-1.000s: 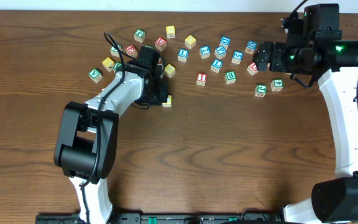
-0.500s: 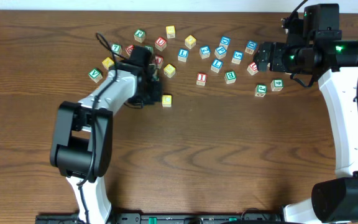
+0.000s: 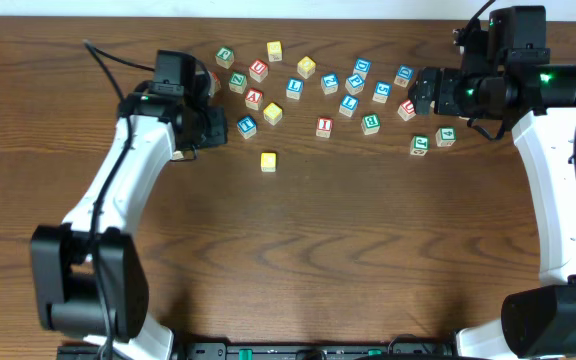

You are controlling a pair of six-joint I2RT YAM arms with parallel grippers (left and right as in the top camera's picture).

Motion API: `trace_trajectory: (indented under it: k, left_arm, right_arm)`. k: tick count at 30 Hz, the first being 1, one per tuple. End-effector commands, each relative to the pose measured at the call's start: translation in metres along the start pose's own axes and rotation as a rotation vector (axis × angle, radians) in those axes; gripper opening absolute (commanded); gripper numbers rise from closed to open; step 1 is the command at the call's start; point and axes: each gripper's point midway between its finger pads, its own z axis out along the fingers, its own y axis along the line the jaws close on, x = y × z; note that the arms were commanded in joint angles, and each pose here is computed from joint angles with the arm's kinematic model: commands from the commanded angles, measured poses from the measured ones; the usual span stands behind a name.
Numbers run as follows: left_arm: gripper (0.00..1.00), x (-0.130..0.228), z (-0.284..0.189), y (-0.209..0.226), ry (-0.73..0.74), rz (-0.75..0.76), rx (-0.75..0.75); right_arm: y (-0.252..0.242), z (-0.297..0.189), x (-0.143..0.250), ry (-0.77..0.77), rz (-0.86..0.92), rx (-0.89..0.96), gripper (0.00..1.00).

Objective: Spell out CORL
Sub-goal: 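Lift the left gripper and move it back over the block cluster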

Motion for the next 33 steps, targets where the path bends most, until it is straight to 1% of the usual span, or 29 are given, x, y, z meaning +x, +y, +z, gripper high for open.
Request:
trace_trajectory:
  k: [1, 6, 10, 14, 18, 21, 28, 33]
  left_arm:
    - [0.08, -0.019, -0.031, -0.003, -0.093, 0.04, -0.015]
    - [0.08, -0.023, -0.05, -0.008, -0.135, 0.047, -0.005]
    - [0.08, -0.022, -0.047, -0.013, -0.13, 0.023, 0.003]
    - [0.08, -0.02, -0.034, -0.032, -0.119, 0.044, 0.025]
    - [0.08, -0.021, -0.014, -0.045, -0.128, 0.047, -0.015]
    - [0.07, -0.022, 0.001, -0.054, -0.121, 0.059, -0.011]
    - [0.08, -0.035, 0.034, -0.062, -0.045, 0.073, -0.031]
    - [0.07, -0.026, 0.054, -0.066, 0.009, 0.102, -0.04]
  right_arm:
    - [0.0, 0.0, -0.002, -0.006, -0.008, 0.008, 0.99]
    - [0.001, 0.0, -0.007, -0.025, -0.011, 0.005, 0.99]
    - [0.002, -0.001, -0.013, -0.049, -0.015, 0.002, 0.99]
    - [0.003, -0.001, -0.016, -0.065, -0.017, 0.0, 0.99]
    - [0.003, -0.001, -0.018, -0.071, -0.019, -0.001, 0.99]
    - [0.003, -0.001, -0.018, -0.071, -0.019, -0.001, 0.99]
    - [0.003, -0.001, -0.016, -0.064, -0.018, 0.0, 0.99]
    - [0.002, -0.001, -0.015, -0.057, -0.017, 0.001, 0.99]
